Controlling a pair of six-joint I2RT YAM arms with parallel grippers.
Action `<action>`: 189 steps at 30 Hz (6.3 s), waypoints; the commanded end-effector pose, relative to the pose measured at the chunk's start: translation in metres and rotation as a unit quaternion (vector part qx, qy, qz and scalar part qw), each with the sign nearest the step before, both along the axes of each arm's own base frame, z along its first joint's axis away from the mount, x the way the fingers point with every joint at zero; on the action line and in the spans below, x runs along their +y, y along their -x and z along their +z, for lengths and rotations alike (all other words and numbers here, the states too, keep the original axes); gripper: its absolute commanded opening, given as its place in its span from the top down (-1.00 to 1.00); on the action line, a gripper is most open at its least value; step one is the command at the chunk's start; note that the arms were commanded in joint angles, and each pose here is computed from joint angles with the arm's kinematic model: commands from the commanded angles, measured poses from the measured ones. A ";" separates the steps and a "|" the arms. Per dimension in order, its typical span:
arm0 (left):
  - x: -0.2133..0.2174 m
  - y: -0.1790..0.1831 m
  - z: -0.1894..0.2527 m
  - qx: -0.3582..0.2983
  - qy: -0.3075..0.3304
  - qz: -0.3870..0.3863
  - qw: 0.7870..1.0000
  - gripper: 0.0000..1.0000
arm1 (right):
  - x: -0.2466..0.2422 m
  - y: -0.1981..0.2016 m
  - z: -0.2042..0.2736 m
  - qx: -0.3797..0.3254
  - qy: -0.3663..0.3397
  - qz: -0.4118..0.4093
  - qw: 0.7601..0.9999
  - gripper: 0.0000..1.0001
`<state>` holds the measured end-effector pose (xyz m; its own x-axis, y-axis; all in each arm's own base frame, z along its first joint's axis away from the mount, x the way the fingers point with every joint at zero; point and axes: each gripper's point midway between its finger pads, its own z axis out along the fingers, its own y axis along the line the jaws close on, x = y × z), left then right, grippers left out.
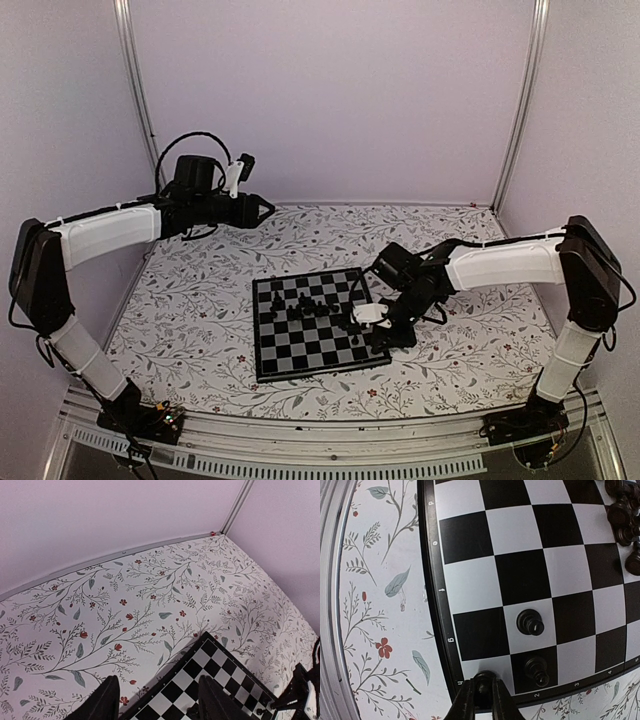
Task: Set up the chess pieces on the board
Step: Place the chess piece on the chessboard, then pick up the chess piece from the chessboard, then place the chess piece on the chessboard.
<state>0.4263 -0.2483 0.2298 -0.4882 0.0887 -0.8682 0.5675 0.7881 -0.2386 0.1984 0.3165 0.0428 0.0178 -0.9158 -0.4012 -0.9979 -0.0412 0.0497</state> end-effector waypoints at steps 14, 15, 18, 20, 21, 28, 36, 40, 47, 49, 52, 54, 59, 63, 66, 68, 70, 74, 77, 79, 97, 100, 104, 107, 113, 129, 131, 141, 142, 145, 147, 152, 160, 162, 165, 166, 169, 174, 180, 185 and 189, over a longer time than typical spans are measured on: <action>0.005 -0.006 -0.009 0.010 -0.045 0.015 0.999 -0.08 | -0.023 -0.059 0.116 0.006 -0.132 -0.090 0.987 0.00; 0.001 -0.001 -0.012 0.016 -0.060 0.012 0.998 -0.07 | -0.033 -0.069 0.119 0.000 -0.142 -0.110 0.984 0.00; -0.017 0.028 -0.023 0.050 -0.092 -0.014 0.994 -0.04 | -0.062 -0.098 0.120 -0.009 -0.177 -0.179 0.968 0.00; -0.018 0.047 -0.038 0.085 -0.107 -0.019 0.990 0.02 | -0.080 -0.116 0.123 -0.004 -0.216 -0.226 0.950 0.01; -0.018 0.057 -0.045 0.103 -0.114 -0.021 0.988 0.04 | -0.090 -0.122 0.123 0.001 -0.231 -0.243 0.942 0.01; -0.017 0.111 -0.101 0.208 -0.183 -0.026 0.960 0.21 | -0.117 -0.141 0.110 0.010 -0.275 -0.292 0.916 0.01; -0.024 0.118 -0.136 0.249 -0.251 -0.014 0.935 0.03 | -0.116 -0.131 0.109 0.009 -0.282 -0.275 0.919 0.01; -0.012 0.107 -0.146 0.244 -0.292 0.017 0.924 0.02 | -0.116 -0.129 0.110 0.009 -0.285 -0.270 0.920 0.01; -0.020 0.091 -0.151 0.244 -0.289 0.014 0.926 0.07 | -0.114 -0.127 0.107 0.017 -0.285 -0.264 0.921 0.01; -0.024 0.089 -0.155 0.248 -0.289 0.008 0.925 0.10 | -0.114 -0.128 0.106 0.017 -0.285 -0.262 0.922 0.01; -0.025 0.084 -0.161 0.249 -0.290 0.007 0.924 0.17 | -0.113 -0.130 0.104 0.021 -0.283 -0.263 0.922 0.01; -0.023 0.079 -0.163 0.251 -0.287 0.013 0.924 0.22 | -0.113 -0.129 0.101 0.027 -0.280 -0.264 0.922 0.02; -0.016 0.067 -0.167 0.256 -0.282 0.027 0.924 0.36 | -0.114 -0.128 0.099 0.025 -0.277 -0.264 0.924 0.02; -0.016 0.067 -0.171 0.263 -0.281 0.020 0.923 0.45 | -0.114 -0.129 0.097 0.029 -0.276 -0.265 0.924 0.02; -0.015 0.068 -0.175 0.266 -0.283 0.016 0.922 0.45 | -0.114 -0.130 0.094 0.032 -0.273 -0.266 0.924 0.02; -0.016 0.068 -0.177 0.269 -0.280 0.011 0.921 0.46 | -0.114 -0.130 0.094 0.032 -0.272 -0.266 0.924 0.02; -0.019 0.068 -0.179 0.271 -0.279 0.006 0.921 0.49 | -0.114 -0.130 0.093 0.032 -0.271 -0.267 0.924 0.02; -0.020 0.067 -0.184 0.274 -0.281 0.004 0.920 0.64 | -0.114 -0.130 0.091 0.034 -0.270 -0.268 0.924 0.02; -0.024 0.068 -0.184 0.277 -0.276 -0.004 0.920 0.76 | -0.114 -0.130 0.091 0.035 -0.269 -0.268 0.924 0.02; -0.023 0.067 -0.182 0.275 -0.277 0.000 0.921 0.84 | -0.114 -0.130 0.091 0.034 -0.269 -0.268 0.925 0.02; -0.168 0.148 -0.062 0.167 -0.215 -0.215 0.938 0.95 | -0.114 -0.133 0.085 0.041 -0.263 -0.269 0.926 0.03; -0.191 0.169 -0.074 0.163 -0.249 -0.252 0.921 0.96 | -0.114 -0.133 0.084 0.041 -0.261 -0.270 0.926 0.03; -0.202 0.186 -0.104 0.179 -0.297 -0.267 0.899 1.00 | -0.115 -0.133 0.084 0.038 -0.260 -0.270 0.926 0.03; -0.205 0.196 -0.116 0.187 -0.308 -0.275 0.891 1.00 | -0.114 -0.132 0.083 0.041 -0.260 -0.269 0.927 0.03; -0.211 0.215 -0.124 0.205 -0.308 -0.295 0.881 1.00 | -0.114 -0.132 0.082 0.043 -0.259 -0.268 0.927 0.02; -0.194 0.236 -0.148 0.240 -0.328 -0.293 0.865 0.97 | -0.114 -0.131 0.082 0.045 -0.259 -0.267 0.927 0.02; -0.194 0.238 -0.152 0.244 -0.328 -0.295 0.864 0.98 | -0.114 -0.131 0.080 0.046 -0.258 -0.267 0.927 0.02; -0.191 0.241 -0.166 0.249 -0.334 -0.296 0.860 0.97 | -0.114 -0.131 0.078 0.050 -0.256 -0.268 0.928 0.02; -0.190 0.241 -0.168 0.249 -0.335 -0.295 0.859 0.97 | -0.114 -0.131 0.078 0.050 -0.255 -0.269 0.927 0.02; -0.190 0.242 -0.170 0.249 -0.336 -0.296 0.858 0.96 | -0.115 -0.131 0.078 0.049 -0.255 -0.269 0.928 0.02; -0.192 0.242 -0.170 0.250 -0.332 -0.297 0.860 0.95 | -0.114 -0.131 0.077 0.049 -0.254 -0.269 0.928 0.02; -0.193 0.240 -0.172 0.247 -0.331 -0.294 0.862 0.92 | -0.115 -0.131 0.077 0.049 -0.254 -0.269 0.928 0.02; -0.191 0.242 -0.178 0.253 -0.334 -0.294 0.859 0.89 | -0.115 -0.131 0.075 0.051 -0.252 -0.269 0.928 0.02; -0.189 0.243 -0.179 0.255 -0.335 -0.294 0.858 0.89 | -0.115 -0.131 0.075 0.051 -0.252 -0.269 0.928 0.02; -0.189 0.243 -0.179 0.256 -0.335 -0.294 0.858 0.87 | -0.115 -0.131 0.075 0.052 -0.252 -0.269 0.928 0.02; -0.189 0.243 -0.179 0.257 -0.335 -0.294 0.858 0.85 | -0.114 -0.130 0.075 0.053 -0.252 -0.269 0.928 0.02; -0.190 0.244 -0.179 0.257 -0.335 -0.295 0.857 0.78 | -0.114 -0.130 0.075 0.053 -0.252 -0.269 0.928 0.02; -0.189 0.244 -0.176 0.253 -0.334 -0.294 0.859 0.64 | -0.115 -0.131 0.074 0.053 -0.251 -0.269 0.928 0.02; -0.190 0.244 -0.155 0.242 -0.324 -0.295 0.866 0.49 | -0.115 -0.130 0.075 0.052 -0.251 -0.269 0.929 0.02; -0.193 0.221 -0.092 0.169 -0.295 -0.264 0.903 0.34 | -0.116 -0.131 0.075 0.049 -0.250 -0.270 0.928 0.02; -0.170 0.181 -0.051 0.091 -0.285 -0.177 0.938 0.26 | -0.115 -0.130 0.076 0.050 -0.252 -0.267 0.929 0.02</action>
